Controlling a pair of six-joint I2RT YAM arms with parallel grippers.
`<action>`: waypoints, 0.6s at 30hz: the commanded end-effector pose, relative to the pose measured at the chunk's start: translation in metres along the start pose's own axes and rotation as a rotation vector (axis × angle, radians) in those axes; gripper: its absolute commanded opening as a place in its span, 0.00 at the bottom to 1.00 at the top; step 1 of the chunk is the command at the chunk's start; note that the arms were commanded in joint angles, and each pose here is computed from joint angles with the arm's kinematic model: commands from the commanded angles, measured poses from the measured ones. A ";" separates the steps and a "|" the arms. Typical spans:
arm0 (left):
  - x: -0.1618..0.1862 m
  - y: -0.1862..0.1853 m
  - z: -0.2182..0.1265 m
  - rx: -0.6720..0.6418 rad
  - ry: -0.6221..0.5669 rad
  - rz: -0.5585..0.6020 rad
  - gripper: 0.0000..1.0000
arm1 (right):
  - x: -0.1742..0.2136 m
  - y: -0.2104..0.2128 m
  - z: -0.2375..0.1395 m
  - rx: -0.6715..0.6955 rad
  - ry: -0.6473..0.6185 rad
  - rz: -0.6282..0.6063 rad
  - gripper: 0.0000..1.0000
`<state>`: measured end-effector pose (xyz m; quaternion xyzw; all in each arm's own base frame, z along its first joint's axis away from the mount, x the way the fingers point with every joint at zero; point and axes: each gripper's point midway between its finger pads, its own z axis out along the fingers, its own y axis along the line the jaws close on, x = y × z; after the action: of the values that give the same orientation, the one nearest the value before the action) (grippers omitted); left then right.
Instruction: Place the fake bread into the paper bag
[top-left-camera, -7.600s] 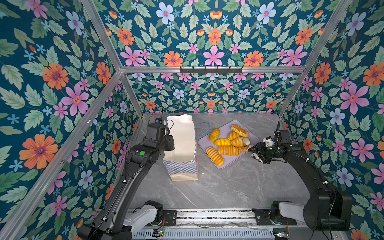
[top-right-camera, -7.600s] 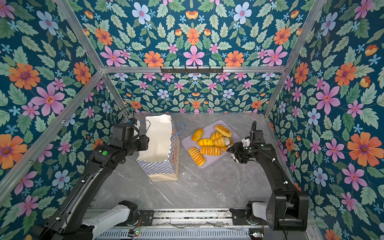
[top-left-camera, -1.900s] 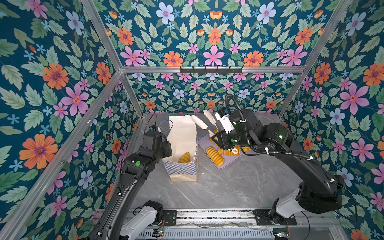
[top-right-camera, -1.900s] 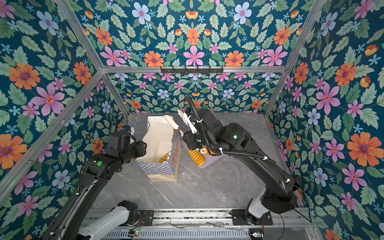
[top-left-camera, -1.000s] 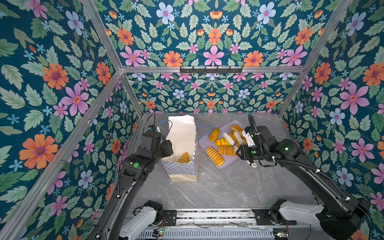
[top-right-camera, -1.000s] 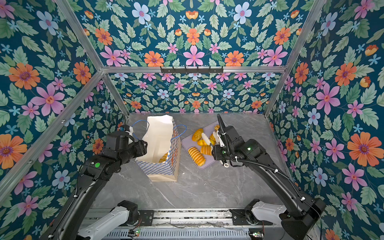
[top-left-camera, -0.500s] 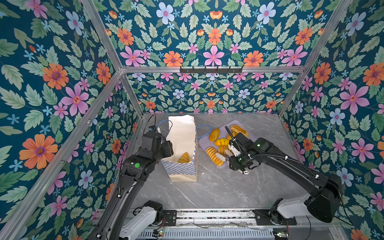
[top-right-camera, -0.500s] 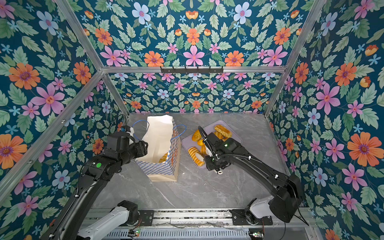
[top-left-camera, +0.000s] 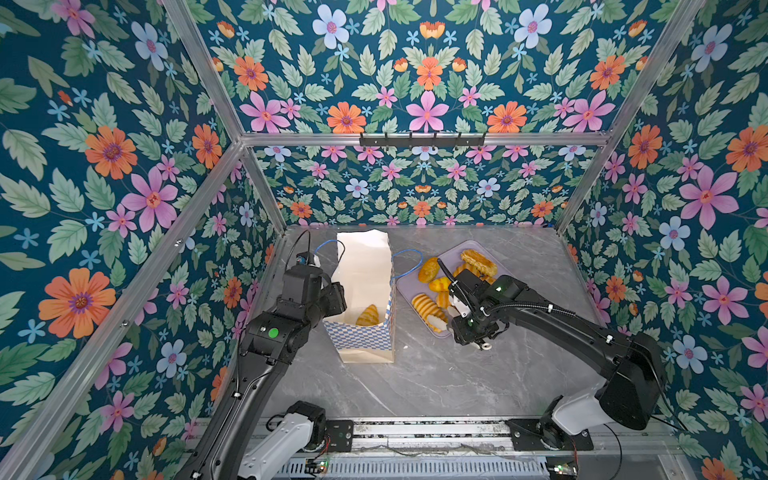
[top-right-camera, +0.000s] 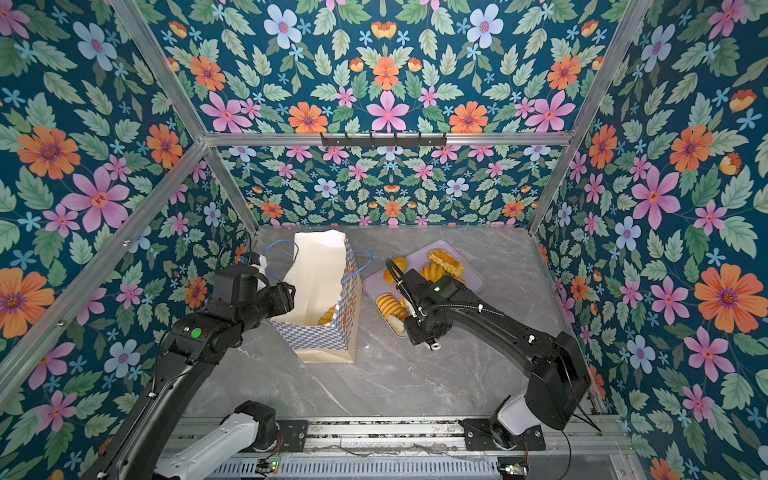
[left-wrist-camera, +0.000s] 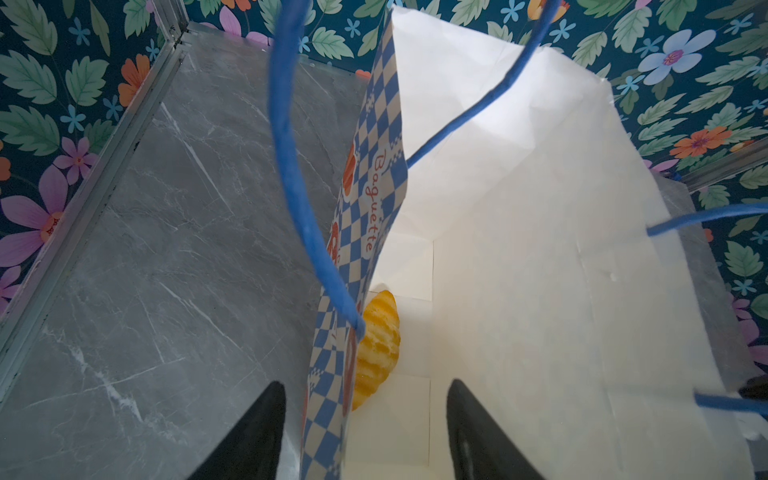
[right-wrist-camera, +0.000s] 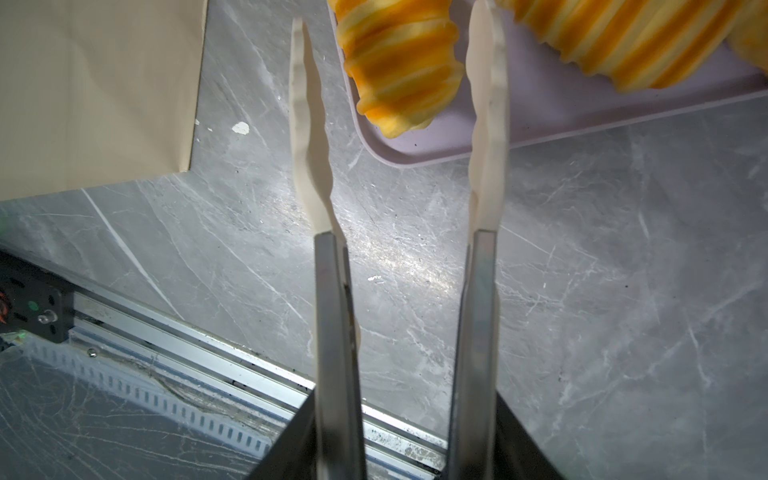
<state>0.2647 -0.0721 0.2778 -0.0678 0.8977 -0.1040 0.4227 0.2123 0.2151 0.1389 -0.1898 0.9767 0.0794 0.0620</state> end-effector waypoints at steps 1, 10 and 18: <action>-0.004 0.001 0.000 -0.004 -0.017 -0.003 0.63 | 0.001 0.000 0.003 0.004 0.013 -0.012 0.51; -0.002 0.001 0.002 -0.007 -0.011 -0.005 0.64 | -0.002 0.002 0.015 0.002 0.033 -0.017 0.51; -0.001 0.002 0.002 -0.012 -0.010 -0.002 0.63 | -0.005 0.002 0.025 0.008 0.049 -0.019 0.51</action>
<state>0.2645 -0.0720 0.2736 -0.0676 0.8999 -0.1018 0.4186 0.2164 0.2206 0.1159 -0.1945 0.9779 0.0673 0.0367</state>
